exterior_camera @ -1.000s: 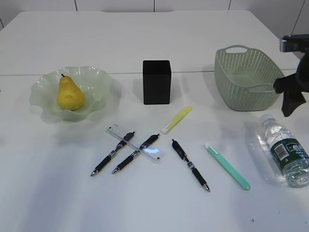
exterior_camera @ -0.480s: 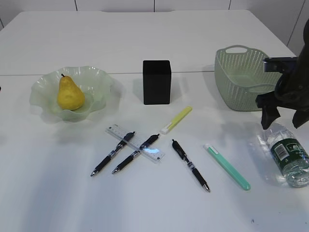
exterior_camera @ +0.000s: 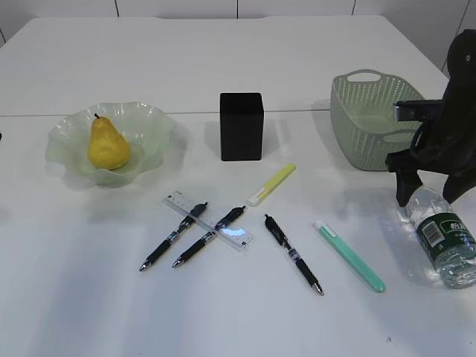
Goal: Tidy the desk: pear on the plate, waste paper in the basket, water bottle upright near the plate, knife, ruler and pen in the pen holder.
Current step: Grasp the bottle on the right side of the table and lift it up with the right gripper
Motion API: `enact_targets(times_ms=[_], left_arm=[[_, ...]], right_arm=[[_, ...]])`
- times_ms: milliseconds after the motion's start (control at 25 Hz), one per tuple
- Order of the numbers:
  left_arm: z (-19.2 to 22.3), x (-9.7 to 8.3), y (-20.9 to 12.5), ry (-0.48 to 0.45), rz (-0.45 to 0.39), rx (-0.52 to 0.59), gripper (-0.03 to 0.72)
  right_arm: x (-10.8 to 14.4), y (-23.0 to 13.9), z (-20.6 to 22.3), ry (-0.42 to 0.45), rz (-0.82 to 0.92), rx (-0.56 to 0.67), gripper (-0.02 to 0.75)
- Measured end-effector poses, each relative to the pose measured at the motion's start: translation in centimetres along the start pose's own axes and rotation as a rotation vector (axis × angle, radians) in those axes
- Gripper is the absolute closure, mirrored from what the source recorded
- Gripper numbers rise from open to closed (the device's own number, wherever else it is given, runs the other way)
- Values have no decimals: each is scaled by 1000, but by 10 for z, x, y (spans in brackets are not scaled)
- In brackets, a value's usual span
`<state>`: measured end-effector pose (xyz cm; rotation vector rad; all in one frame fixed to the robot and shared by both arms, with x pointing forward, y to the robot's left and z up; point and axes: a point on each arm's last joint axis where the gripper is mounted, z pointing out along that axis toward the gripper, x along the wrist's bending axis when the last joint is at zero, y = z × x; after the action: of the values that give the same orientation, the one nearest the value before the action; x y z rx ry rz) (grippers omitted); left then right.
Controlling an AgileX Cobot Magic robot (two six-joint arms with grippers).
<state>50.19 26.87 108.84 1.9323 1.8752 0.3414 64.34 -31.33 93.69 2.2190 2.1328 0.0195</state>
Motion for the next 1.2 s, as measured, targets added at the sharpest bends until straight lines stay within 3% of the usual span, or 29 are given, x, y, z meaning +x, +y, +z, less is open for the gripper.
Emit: enact_targets(times_ms=[400, 760, 1200], left_arm=[[0, 0, 0, 0, 0, -3, 168], [0, 0, 0, 0, 0, -4, 169], [0, 0, 1, 0, 0, -8, 168]], right_arm=[[-1, -1, 11, -12, -8, 39, 146], [0, 0, 17, -3, -5, 57, 346], [0, -4, -5, 7, 2, 25, 360]])
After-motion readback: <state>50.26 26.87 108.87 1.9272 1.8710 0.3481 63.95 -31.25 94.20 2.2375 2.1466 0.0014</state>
